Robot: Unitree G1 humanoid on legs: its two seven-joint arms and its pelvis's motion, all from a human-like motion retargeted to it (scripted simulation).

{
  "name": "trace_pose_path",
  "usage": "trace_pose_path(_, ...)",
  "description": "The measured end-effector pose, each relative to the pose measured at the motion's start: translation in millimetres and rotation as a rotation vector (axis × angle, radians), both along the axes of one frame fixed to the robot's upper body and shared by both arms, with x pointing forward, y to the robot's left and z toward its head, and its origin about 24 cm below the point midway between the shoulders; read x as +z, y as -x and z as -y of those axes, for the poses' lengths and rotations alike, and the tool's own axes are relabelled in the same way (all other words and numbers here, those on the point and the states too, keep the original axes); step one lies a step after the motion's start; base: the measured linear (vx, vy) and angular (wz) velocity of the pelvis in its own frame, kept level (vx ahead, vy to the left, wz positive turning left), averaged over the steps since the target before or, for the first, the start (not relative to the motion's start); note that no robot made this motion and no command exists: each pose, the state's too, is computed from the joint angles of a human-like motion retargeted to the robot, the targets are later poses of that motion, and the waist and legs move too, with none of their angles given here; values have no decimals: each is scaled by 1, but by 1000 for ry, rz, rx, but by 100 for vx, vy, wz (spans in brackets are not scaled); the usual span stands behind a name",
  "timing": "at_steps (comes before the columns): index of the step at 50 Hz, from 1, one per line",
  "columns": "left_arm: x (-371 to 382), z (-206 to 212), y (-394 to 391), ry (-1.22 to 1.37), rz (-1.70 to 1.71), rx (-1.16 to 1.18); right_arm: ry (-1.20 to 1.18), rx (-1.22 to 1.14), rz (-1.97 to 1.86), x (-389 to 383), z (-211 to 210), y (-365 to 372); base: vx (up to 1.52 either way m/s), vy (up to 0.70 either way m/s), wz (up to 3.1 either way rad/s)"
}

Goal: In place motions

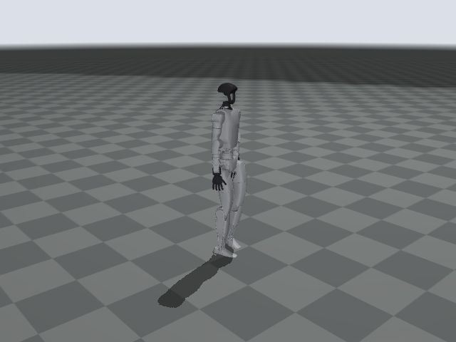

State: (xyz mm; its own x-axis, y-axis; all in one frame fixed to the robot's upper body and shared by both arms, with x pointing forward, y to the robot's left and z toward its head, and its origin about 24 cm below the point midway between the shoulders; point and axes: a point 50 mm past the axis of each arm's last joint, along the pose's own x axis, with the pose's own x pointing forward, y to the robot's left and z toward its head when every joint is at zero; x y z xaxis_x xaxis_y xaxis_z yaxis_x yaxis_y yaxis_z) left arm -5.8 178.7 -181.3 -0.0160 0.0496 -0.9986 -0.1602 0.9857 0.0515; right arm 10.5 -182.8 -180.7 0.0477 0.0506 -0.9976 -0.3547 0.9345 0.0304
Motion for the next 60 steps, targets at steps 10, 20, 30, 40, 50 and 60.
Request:
trace_pose_path(10, 2, -17, -16, -25, 27, -126, -25, -33, 117, 2, -2, -34, -25, 8, -133)
trace_pose_path(20, 7, -47, -19, -89, 26, -76, -49, 133, 142, 4, -4, -46, -39, 10, -262)
trace_pose_path(30, 4, -32, -11, -40, -9, -73, 52, -145, 27, 4, 29, -13, -29, 10, -219)
trace_pose_path(40, 7, -21, -71, 11, 151, -146, 104, -484, -39, 6, 34, 7, -18, -5, -100)
trace_pose_path(50, 8, 4, -96, 83, 252, -225, 39, -425, -74, 3, 16, 15, -3, -8, -57)
trace_pose_path(60, 1, -10, -28, 27, 49, -129, -50, -145, 100, 2, -5, -43, 3, -17, -111)
